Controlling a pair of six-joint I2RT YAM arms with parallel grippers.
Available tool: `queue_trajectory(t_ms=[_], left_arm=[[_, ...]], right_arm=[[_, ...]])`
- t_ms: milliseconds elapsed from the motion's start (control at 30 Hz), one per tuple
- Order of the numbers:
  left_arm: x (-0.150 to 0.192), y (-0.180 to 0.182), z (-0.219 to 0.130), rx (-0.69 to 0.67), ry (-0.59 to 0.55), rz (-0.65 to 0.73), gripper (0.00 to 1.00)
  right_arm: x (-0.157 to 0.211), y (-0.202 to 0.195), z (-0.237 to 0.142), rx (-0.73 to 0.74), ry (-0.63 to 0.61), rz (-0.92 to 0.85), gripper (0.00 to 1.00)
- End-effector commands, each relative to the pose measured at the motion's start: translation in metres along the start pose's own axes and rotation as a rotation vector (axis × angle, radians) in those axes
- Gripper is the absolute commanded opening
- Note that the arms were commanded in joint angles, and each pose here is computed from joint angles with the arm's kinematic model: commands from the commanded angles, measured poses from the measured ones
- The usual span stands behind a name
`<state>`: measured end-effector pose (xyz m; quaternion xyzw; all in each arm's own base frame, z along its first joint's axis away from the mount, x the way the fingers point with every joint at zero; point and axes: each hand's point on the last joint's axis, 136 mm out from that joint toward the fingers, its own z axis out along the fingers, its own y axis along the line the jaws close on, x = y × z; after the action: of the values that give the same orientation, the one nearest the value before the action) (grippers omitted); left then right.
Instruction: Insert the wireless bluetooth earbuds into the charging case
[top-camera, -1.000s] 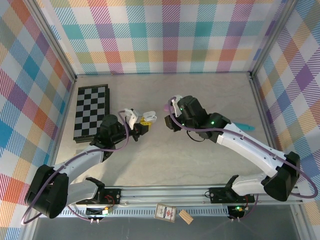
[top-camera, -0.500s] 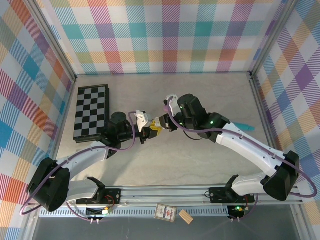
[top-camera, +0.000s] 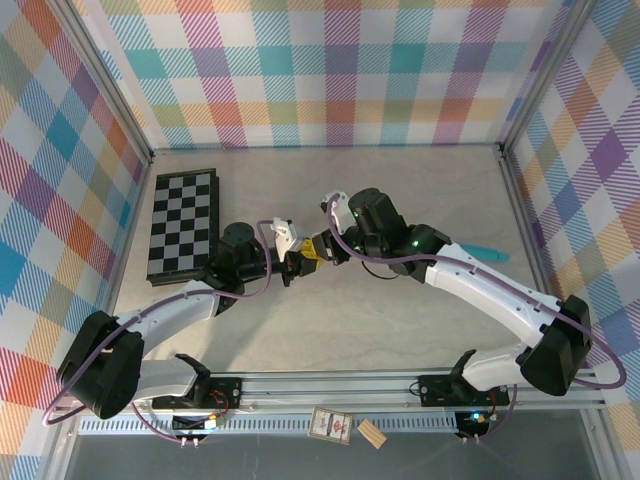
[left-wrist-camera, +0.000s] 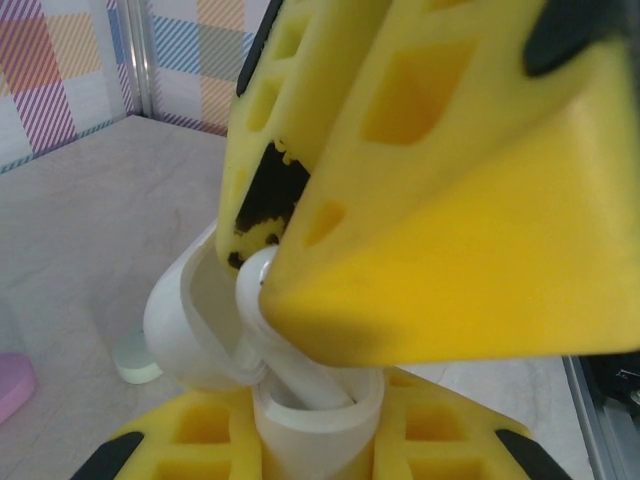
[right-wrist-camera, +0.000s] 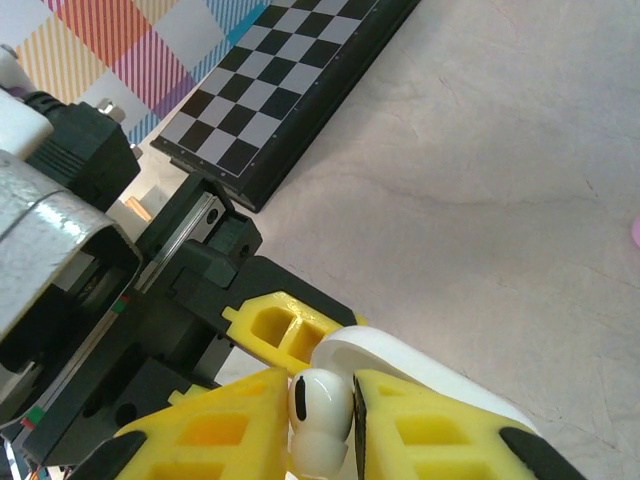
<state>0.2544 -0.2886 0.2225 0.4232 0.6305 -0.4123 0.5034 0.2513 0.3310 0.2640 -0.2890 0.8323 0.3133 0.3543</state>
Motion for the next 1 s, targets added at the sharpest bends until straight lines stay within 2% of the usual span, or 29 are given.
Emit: queue_trajectory(t_ms=[0, 267, 500, 867, 967], left_arm=[[-0.028, -0.005, 0.002, 0.027, -0.074, 0.045, 0.19], [-0.036, -0.007, 0.002, 0.037, -0.102, 0.038, 0.19], [-0.039, -0.006, 0.002, 0.041, -0.106, 0.031, 0.19], [-0.032, -0.003, 0.005, 0.036, -0.101, 0.012, 0.18], [-0.033, -0.003, 0.005, 0.040, -0.106, 0.012, 0.18]], right_arm=[[0.001, 0.001, 0.004, -0.017, 0.005, -0.017, 0.24], [0.009, -0.008, 0.007, 0.025, 0.036, -0.035, 0.27], [-0.001, -0.011, -0.005, 0.063, 0.003, -0.058, 0.35], [-0.016, -0.007, -0.031, 0.066, -0.095, -0.066, 0.57], [-0.014, -0.018, -0.035, 0.121, -0.118, -0.063, 0.71]])
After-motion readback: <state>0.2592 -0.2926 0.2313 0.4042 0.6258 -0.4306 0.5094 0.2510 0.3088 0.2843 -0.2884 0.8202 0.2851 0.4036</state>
